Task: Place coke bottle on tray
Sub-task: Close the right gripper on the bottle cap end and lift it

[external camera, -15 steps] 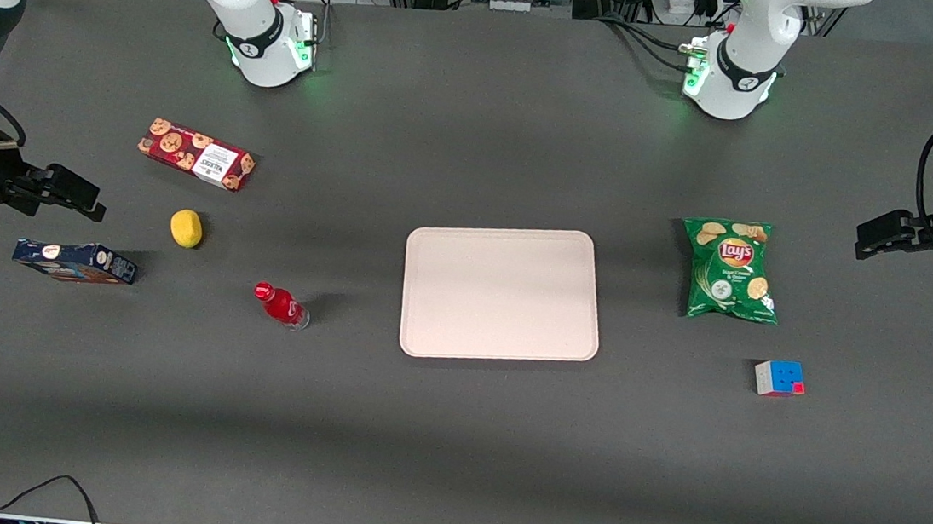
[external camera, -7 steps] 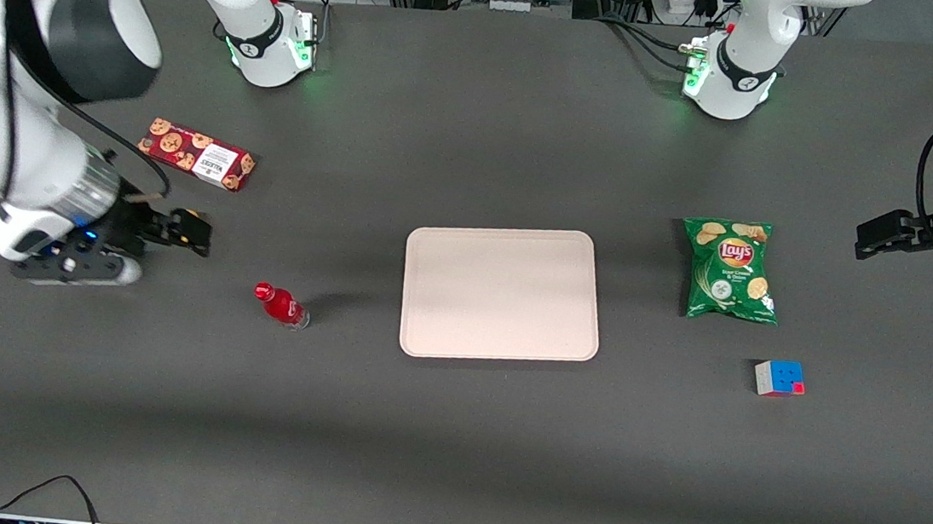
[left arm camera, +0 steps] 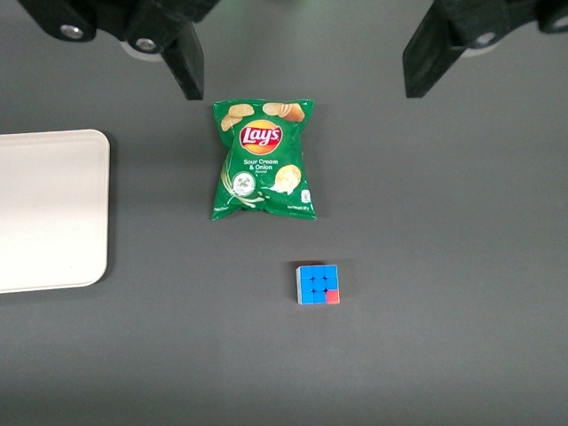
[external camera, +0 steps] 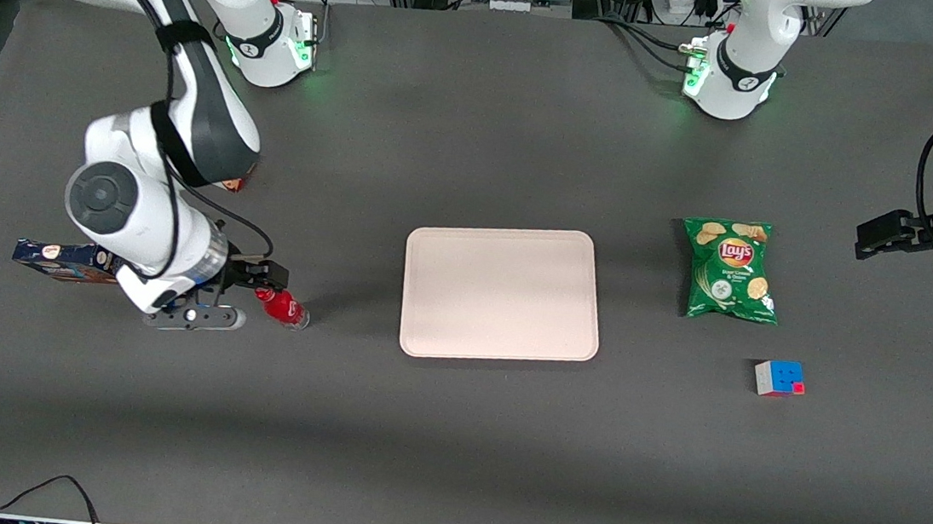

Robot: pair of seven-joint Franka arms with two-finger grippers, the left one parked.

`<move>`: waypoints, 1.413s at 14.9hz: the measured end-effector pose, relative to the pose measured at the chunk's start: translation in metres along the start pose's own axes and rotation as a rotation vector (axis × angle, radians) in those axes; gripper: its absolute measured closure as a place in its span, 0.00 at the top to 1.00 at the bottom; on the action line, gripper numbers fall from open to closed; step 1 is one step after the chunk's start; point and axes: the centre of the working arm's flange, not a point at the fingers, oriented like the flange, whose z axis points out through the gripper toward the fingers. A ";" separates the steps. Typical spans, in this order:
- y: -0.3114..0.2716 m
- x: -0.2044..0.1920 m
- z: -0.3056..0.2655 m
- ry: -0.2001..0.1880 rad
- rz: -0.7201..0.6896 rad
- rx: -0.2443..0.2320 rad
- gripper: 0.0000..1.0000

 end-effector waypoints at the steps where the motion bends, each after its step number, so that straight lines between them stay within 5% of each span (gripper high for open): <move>1: 0.000 -0.002 0.016 -0.005 -0.002 0.002 1.00; 9: 0.000 -0.013 0.064 0.004 -0.015 -0.008 0.98; 16: 0.001 -0.012 0.062 0.015 -0.020 -0.017 0.33; 21: 0.001 -0.010 0.053 0.029 -0.019 -0.017 0.33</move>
